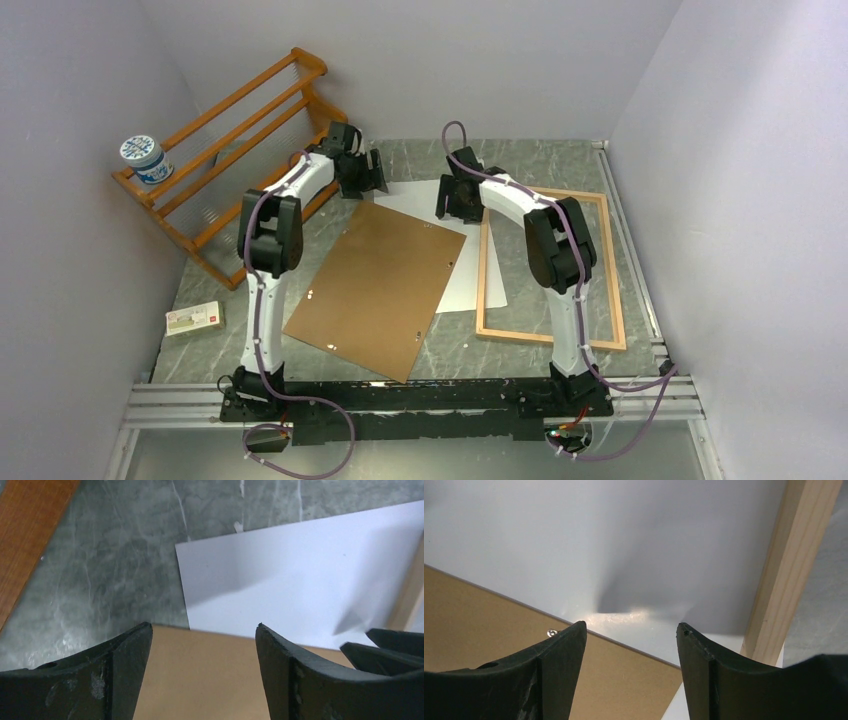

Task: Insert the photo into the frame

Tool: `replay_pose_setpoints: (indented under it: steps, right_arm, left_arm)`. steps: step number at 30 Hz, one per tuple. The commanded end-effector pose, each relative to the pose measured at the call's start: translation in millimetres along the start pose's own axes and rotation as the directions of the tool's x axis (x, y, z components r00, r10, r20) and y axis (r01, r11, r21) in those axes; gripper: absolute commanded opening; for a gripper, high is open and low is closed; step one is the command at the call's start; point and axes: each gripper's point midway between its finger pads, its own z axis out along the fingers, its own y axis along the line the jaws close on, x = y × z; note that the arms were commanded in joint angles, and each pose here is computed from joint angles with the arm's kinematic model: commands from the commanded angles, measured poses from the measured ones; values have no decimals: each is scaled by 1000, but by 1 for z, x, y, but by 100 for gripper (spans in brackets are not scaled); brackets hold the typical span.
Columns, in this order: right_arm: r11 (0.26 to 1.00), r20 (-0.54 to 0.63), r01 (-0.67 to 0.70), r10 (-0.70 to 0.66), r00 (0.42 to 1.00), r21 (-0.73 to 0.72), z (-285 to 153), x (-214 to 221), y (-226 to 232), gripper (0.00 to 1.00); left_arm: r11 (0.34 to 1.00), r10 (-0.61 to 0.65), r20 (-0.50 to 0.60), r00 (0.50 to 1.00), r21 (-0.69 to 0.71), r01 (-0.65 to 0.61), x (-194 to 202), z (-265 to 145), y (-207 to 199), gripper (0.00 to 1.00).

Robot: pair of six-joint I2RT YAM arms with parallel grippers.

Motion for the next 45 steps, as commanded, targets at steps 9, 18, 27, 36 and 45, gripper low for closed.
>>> replay_pose_setpoints:
  steps: [9, 18, 27, 36, 45]
  right_arm:
    - [999, -17, -13, 13, 1000, 38, 16, 4, -16, 70]
    - [1000, -134, 11, -8, 991, 23, 33, 29, -16, 70]
    - [999, -219, 5, -15, 975, -47, 47, 48, -7, 70]
    - [1000, -200, -10, 5, 980, -21, 46, 43, -13, 70]
    - [976, -87, -4, 24, 996, 218, 45, 4, -56, 71]
  left_arm:
    - [997, 14, 34, 999, 80, -16, -16, 42, -11, 74]
    - [979, -151, -194, 969, 105, 174, 32, 42, -21, 67]
    - [913, -161, -241, 957, 331, 237, 33, 30, -58, 71]
    - [975, -125, -121, 985, 171, 145, 19, 39, -27, 74]
    - [996, -84, -153, 985, 28, 90, 51, 58, 4, 72]
